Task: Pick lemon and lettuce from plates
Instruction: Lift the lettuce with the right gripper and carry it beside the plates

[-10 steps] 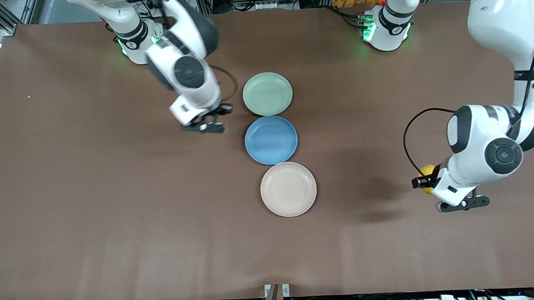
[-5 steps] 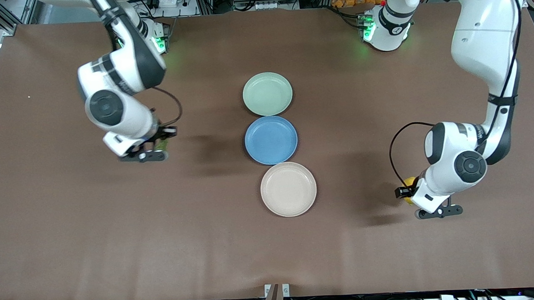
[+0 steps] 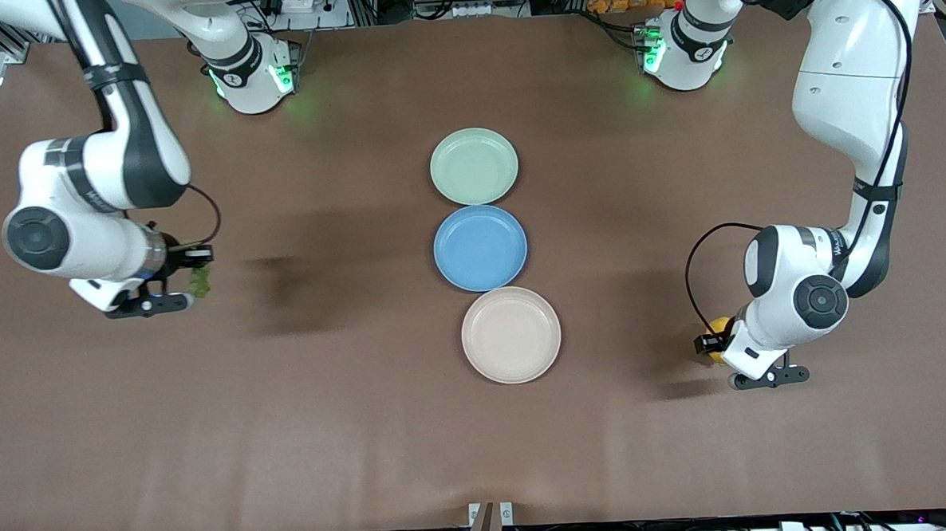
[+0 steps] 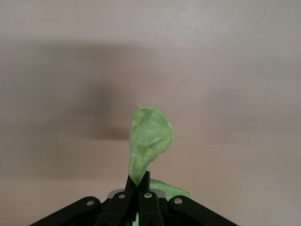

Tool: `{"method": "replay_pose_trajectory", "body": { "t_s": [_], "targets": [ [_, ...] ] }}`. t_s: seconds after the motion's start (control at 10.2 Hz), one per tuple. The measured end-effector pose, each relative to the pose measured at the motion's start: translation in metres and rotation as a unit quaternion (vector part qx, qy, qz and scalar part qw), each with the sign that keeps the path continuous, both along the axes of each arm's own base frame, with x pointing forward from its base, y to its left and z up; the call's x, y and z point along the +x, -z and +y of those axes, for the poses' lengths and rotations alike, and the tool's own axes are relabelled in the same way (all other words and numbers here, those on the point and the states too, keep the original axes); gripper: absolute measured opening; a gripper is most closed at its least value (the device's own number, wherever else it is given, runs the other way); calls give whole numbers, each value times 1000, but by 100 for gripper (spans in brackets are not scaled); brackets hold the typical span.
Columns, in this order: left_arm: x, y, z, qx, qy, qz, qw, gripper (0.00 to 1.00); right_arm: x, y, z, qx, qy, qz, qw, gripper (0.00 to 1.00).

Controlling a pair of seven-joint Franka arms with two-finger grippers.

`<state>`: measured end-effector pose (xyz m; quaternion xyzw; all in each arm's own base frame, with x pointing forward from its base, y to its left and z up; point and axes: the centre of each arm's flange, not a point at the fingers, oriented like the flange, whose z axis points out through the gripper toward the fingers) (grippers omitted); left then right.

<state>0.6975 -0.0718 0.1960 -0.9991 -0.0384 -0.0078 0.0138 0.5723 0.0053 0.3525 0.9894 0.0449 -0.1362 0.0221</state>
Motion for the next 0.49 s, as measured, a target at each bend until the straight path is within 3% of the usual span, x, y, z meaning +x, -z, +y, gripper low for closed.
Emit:
{"method": "replay_pose_trajectory", "body": {
  "t_s": [0.2,0.49],
  "targets": [
    [1,7,6,6,1,-3,1000,67,5,29,-33,3,1,-23,1000,4],
    [6,0,12,28,19,-19,999,100,9,102,-42,4,2,-52,999,4]
  ]
}}
